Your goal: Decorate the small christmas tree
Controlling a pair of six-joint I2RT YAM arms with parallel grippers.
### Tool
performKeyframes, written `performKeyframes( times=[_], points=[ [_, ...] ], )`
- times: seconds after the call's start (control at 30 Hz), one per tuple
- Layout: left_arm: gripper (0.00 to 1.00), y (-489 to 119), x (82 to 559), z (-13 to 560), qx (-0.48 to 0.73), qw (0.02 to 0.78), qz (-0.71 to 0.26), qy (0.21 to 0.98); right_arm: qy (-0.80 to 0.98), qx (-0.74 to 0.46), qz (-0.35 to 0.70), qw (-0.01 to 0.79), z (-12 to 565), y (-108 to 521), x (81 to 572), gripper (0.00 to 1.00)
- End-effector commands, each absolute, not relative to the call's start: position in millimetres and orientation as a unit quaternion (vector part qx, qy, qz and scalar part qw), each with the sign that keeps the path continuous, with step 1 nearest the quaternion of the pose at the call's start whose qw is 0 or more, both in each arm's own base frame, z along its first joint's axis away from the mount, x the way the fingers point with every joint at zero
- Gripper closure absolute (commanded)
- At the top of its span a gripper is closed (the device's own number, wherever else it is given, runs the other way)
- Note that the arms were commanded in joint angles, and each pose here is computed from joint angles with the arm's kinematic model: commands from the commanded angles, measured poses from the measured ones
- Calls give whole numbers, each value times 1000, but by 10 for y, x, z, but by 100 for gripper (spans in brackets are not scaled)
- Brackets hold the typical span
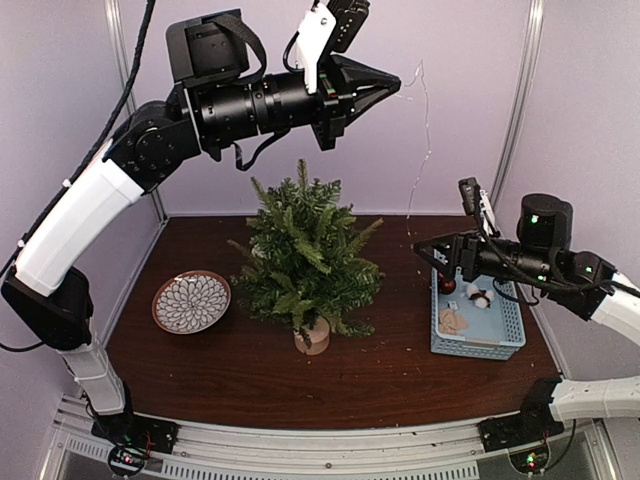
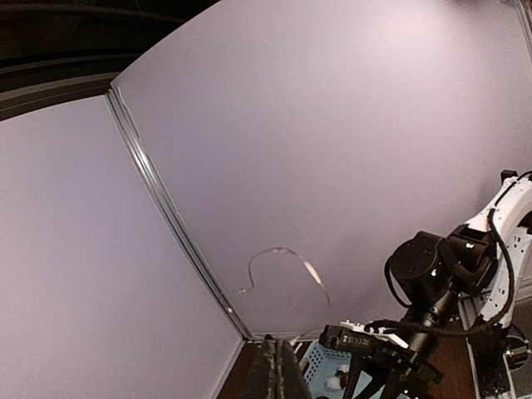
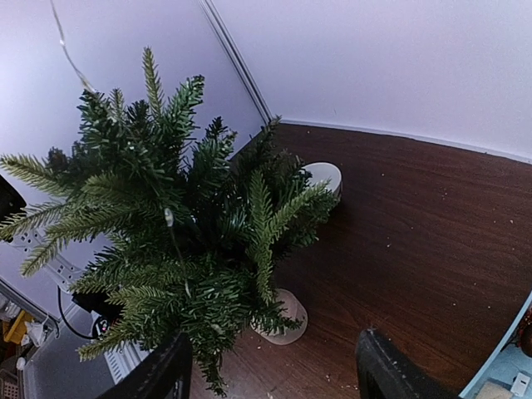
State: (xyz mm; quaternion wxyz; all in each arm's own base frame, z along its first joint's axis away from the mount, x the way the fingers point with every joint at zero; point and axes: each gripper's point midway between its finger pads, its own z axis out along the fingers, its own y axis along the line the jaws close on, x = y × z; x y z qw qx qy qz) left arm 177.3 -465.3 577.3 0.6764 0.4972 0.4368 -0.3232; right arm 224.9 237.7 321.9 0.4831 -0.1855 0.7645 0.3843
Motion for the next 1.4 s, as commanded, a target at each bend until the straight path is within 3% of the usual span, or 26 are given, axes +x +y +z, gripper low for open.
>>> performKeyframes(
  times=[0.0, 0.13, 0.27, 0.47, 0.57, 0.63, 0.7, 1.37],
  points=[
    [100, -4490, 1692, 6042, 480, 700, -325, 417, 745, -193, 393, 504, 3269, 2458, 2310, 31],
    [100, -4488, 1695, 6052, 480, 703, -322, 414, 742, -205, 401, 496, 3202, 2551, 2335, 35],
    [100, -4491, 1709, 6046, 481, 704, -318, 414, 744, -219, 404, 485, 3125, 2638, 2357, 46],
    [100, -4485, 1726, 6038, 480, 705, -314, 417, 748, -230, 404, 474, 3041, 2710, 2384, 55],
    [100, -4473, 1734, 6037, 479, 706, -311, 419, 748, -227, 401, 477, 3061, 2699, 2396, 70],
    [100, -4462, 1762, 6030, 476, 707, -306, 424, 751, -225, 396, 478, 3085, 2682, 2406, 89],
    [100, -4425, 1797, 6025, 470, 708, -300, 433, 752, -220, 389, 484, 3155, 2646, 2418, 100],
    [100, -3045, 2491, 5395, 290, 673, -184, 655, 725, -212, 364, 546, 4589, 2544, 2511, 100]
  ],
)
